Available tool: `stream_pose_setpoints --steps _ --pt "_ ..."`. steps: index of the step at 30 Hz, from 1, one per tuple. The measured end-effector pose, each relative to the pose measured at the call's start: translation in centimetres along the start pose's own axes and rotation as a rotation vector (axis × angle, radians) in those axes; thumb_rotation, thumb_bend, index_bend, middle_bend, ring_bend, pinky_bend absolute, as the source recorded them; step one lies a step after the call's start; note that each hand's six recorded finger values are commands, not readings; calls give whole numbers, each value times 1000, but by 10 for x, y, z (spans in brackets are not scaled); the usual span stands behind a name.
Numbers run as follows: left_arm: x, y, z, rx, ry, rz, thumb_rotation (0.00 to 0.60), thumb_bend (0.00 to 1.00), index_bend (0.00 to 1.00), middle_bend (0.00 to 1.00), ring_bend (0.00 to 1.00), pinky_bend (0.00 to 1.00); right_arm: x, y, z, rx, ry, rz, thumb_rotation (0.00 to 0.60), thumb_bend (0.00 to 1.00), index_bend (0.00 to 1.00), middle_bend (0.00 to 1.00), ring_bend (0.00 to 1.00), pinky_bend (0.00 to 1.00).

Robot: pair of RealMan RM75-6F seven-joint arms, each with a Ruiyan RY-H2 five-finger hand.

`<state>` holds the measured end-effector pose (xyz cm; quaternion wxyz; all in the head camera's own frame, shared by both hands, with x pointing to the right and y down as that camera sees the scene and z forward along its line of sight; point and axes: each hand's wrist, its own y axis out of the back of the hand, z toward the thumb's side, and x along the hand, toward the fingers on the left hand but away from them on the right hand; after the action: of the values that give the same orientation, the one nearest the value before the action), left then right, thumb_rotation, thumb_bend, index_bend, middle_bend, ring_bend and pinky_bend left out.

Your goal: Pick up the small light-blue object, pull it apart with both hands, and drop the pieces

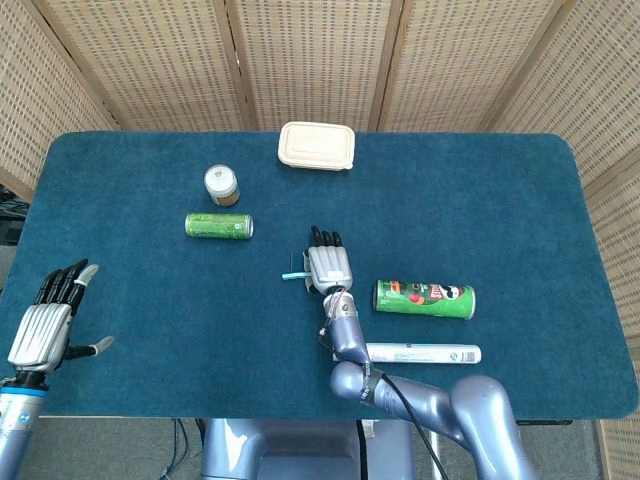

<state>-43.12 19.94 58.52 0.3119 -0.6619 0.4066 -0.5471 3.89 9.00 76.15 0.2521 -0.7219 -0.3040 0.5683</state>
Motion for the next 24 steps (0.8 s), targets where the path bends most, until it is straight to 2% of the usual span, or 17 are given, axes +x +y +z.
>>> stream_pose_setpoints --steps 3,9,15,24 --pt "0 0 0 0 -1 -1 600 0 0 0 0 0 0 -2 0 -1 3 10 600 438 599 0 0 0" --pt "0 -1 0 -2 -1 -6 600 0 0 0 0 0 -1 -1 0 -5 17 -6 600 565 660 0 0 0" --pt "2 -2 -1 -5 2 -15 600 0 0 0 0 0 2 5 3 -41 56 -29 600 569 670 13 0 0" --pt "9 3 5 -5 -29 -9 600 0 0 0 0 0 20 31 8 -80 151 -83 600 570 678 38 0 0"
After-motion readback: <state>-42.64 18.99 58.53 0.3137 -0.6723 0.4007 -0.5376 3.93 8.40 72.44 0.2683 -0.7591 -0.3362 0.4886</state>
